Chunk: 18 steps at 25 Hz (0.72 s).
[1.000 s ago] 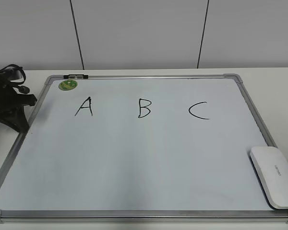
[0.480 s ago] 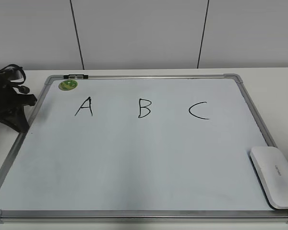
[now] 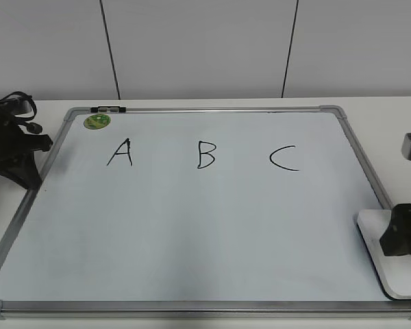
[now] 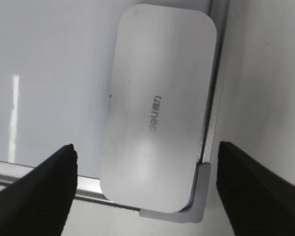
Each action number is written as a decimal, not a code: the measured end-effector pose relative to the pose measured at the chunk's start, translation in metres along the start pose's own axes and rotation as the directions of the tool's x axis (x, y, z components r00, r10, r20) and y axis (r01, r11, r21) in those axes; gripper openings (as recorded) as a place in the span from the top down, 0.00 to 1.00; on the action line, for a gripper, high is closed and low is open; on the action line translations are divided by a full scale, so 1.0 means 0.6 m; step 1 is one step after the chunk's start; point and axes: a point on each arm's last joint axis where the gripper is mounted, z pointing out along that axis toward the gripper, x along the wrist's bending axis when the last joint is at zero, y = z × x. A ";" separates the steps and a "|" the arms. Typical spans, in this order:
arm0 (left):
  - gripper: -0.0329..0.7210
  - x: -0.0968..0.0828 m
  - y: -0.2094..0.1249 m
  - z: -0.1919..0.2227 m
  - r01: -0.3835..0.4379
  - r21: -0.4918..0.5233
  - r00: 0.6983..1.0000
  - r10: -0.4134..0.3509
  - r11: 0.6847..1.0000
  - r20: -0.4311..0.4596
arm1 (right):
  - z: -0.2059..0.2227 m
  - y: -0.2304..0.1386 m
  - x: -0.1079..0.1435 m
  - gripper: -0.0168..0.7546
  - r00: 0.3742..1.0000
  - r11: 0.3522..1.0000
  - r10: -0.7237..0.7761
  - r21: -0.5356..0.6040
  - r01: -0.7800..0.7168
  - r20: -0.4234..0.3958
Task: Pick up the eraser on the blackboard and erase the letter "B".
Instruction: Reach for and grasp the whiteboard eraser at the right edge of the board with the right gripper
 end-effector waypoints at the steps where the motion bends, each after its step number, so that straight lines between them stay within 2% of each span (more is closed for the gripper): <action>1: 0.92 0.000 0.000 0.000 0.001 0.000 1.000 -0.001 1.000 0.001 | 0.009 0.007 -0.001 0.12 1.000 1.000 0.002 0.013 -0.002 -0.001; 9: 0.92 0.000 0.000 0.000 0.001 0.000 1.000 -0.001 1.000 0.001 | 0.048 0.039 -0.010 0.12 0.999 0.996 0.052 0.066 -0.052 0.007; 18: 0.92 0.000 0.000 0.000 0.001 0.000 1.000 -0.001 1.000 0.001 | 0.095 0.040 -0.016 0.13 0.995 0.986 0.095 0.139 -0.096 0.015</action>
